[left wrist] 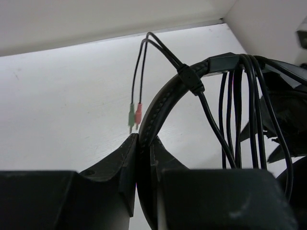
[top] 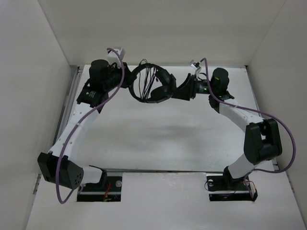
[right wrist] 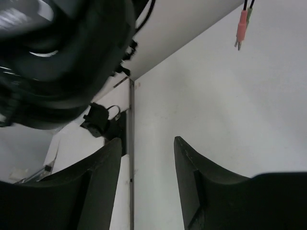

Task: Wrap the headphones

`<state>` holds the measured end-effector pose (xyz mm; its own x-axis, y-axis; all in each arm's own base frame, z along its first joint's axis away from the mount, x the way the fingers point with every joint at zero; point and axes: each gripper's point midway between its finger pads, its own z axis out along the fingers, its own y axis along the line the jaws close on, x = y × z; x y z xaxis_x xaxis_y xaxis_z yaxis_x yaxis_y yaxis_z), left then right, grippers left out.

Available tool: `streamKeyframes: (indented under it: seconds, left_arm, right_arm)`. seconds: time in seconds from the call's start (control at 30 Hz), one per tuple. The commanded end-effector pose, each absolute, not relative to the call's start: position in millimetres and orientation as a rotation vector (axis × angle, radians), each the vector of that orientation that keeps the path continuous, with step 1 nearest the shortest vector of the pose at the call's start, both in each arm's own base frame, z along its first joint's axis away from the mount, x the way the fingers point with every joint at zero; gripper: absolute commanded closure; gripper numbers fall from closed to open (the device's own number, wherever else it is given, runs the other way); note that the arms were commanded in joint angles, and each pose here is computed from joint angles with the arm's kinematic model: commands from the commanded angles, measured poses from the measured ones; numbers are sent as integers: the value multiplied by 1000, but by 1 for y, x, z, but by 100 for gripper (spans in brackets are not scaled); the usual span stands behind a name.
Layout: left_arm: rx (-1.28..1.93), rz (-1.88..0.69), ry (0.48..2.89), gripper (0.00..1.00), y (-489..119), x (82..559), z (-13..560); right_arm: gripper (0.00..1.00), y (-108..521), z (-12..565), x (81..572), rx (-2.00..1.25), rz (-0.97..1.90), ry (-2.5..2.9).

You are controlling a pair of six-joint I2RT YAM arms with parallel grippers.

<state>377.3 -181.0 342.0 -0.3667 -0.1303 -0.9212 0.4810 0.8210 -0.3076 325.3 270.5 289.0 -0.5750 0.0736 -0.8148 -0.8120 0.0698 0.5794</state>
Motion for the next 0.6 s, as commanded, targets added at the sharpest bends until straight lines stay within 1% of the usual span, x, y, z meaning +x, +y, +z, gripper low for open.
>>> streamKeyframes:
  seconds: [0.0,0.17,0.27,0.4,0.57]
  left_arm:
    - [260,-562,1812,100,-174,397,329]
    - [283,-431,1914,100,-171,412,266]
    - [289,-371,1945,100,-170,419,237]
    - [282,-331,1994,100,-170,425,204]
    - [330,-365,2039,100,-192,420,180]
  right_arm:
    - [47,240,326,342,-739,1397,1486]
    - [47,202,334,367,-646,1175,1459]
    - [46,191,329,372,-628,1092,1469]
    - [46,187,318,372,-628,1024,1485]
    - [45,191,308,369,-650,1007,1493]
